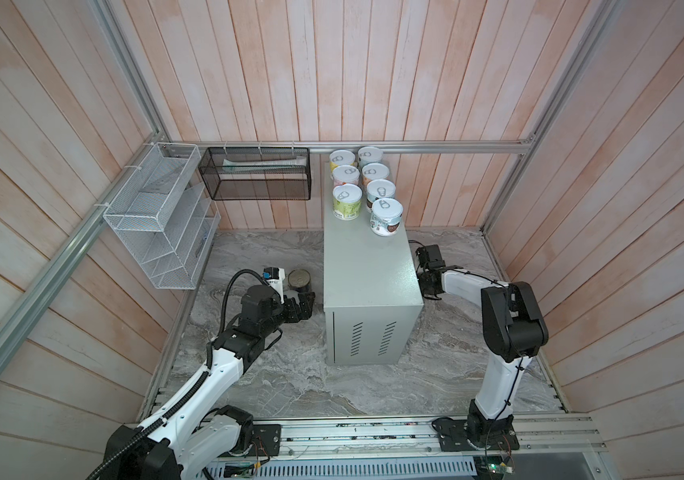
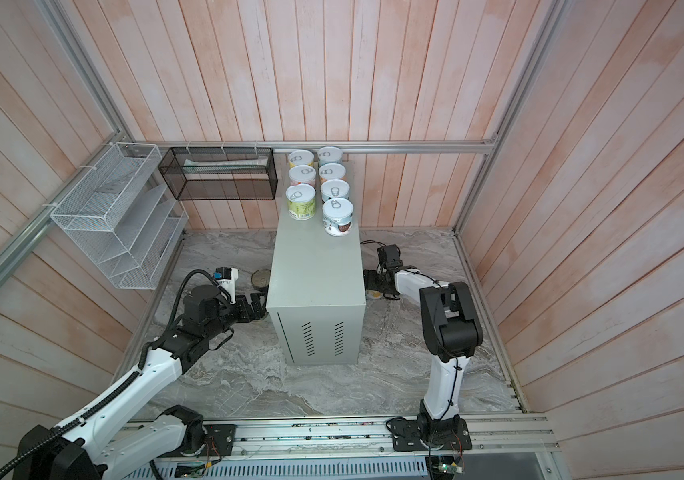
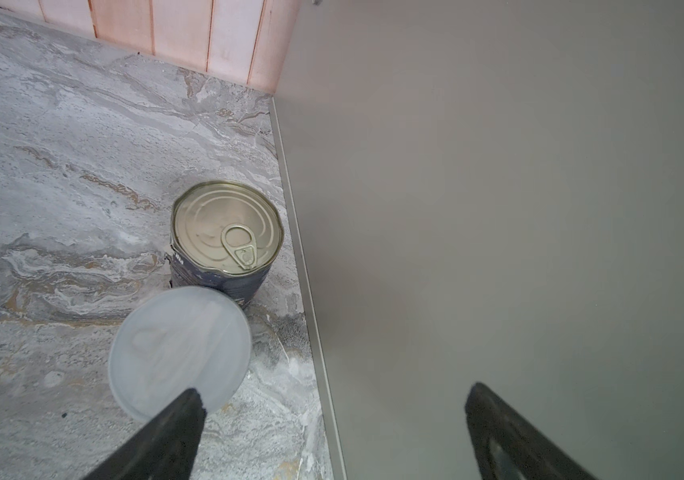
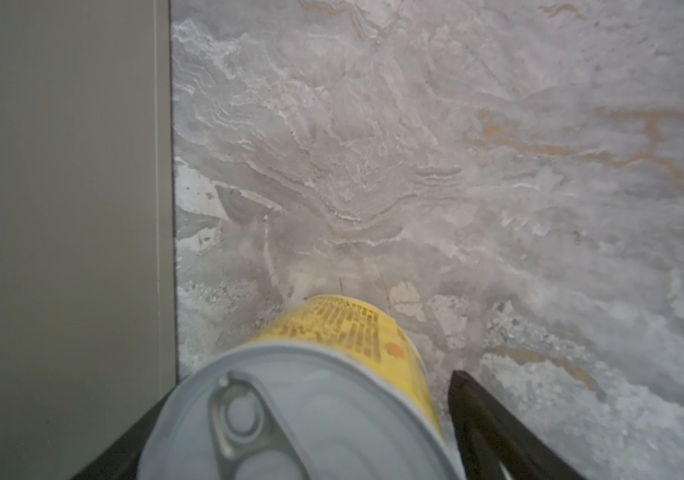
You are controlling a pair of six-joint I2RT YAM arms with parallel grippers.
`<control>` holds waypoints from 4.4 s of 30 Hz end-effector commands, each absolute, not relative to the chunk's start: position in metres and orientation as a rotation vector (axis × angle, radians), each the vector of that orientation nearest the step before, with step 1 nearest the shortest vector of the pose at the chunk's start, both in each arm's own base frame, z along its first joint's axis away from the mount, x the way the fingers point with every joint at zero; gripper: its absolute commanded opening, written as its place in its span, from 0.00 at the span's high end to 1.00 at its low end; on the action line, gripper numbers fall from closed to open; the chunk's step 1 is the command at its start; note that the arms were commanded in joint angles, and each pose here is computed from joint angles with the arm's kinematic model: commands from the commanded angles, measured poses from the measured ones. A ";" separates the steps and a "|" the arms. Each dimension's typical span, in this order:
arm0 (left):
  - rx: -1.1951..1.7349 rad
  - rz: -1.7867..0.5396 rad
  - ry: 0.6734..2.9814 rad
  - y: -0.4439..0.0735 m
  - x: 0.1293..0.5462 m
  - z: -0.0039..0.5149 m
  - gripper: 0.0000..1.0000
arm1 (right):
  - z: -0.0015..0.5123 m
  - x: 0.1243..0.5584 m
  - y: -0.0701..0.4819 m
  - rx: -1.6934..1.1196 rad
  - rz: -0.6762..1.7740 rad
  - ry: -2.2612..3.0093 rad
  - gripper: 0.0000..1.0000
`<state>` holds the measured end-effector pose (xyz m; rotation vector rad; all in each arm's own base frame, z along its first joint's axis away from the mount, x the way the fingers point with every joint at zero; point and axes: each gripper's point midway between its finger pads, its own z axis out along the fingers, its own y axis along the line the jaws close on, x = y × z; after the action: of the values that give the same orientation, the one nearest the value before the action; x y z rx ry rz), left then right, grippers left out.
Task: Place and organize the canned foods onto the counter
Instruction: 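Close the right gripper around the yellow pineapple-print floor can, then lift the yellow can up beside the cabinet with the right gripper, then carry the yellow can over the cabinet top toward the green can, then lower the yellow can in front of the green can and open the right gripper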
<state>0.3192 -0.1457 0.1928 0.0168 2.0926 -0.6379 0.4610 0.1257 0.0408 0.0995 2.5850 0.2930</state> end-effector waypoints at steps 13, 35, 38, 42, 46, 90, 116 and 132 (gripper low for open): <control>-0.005 -0.643 2.052 -0.144 0.324 0.203 0.00 | 0.027 0.461 0.119 0.079 0.151 2.630 0.73; 0.010 -0.616 2.068 -0.142 0.321 0.201 0.00 | 0.207 0.368 0.105 -0.063 0.235 2.504 1.00; 0.018 -0.608 2.066 -0.142 0.322 0.202 0.00 | 0.246 0.349 0.093 -0.055 0.195 2.446 1.00; 0.024 -0.601 2.062 -0.142 0.325 0.206 0.00 | 0.314 0.327 0.084 -0.050 0.190 2.348 1.00; 0.031 -0.603 2.057 -0.142 0.325 0.209 0.00 | 0.389 0.305 0.101 -0.119 0.286 2.215 1.00; 0.077 -0.530 2.092 -0.137 0.323 0.218 0.00 | 0.414 0.301 0.323 -0.702 0.353 2.129 0.27; 0.055 -0.345 1.959 -0.109 0.326 0.296 0.00 | 0.506 0.274 0.285 -0.588 0.487 1.840 0.21; 0.310 -0.362 1.698 -0.157 0.292 0.420 0.01 | 0.470 0.238 0.253 -0.515 0.607 1.884 0.45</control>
<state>0.2924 -0.1515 0.4183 0.2519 1.6982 -0.4059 0.2411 0.2468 0.4739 -0.5289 1.8827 0.5483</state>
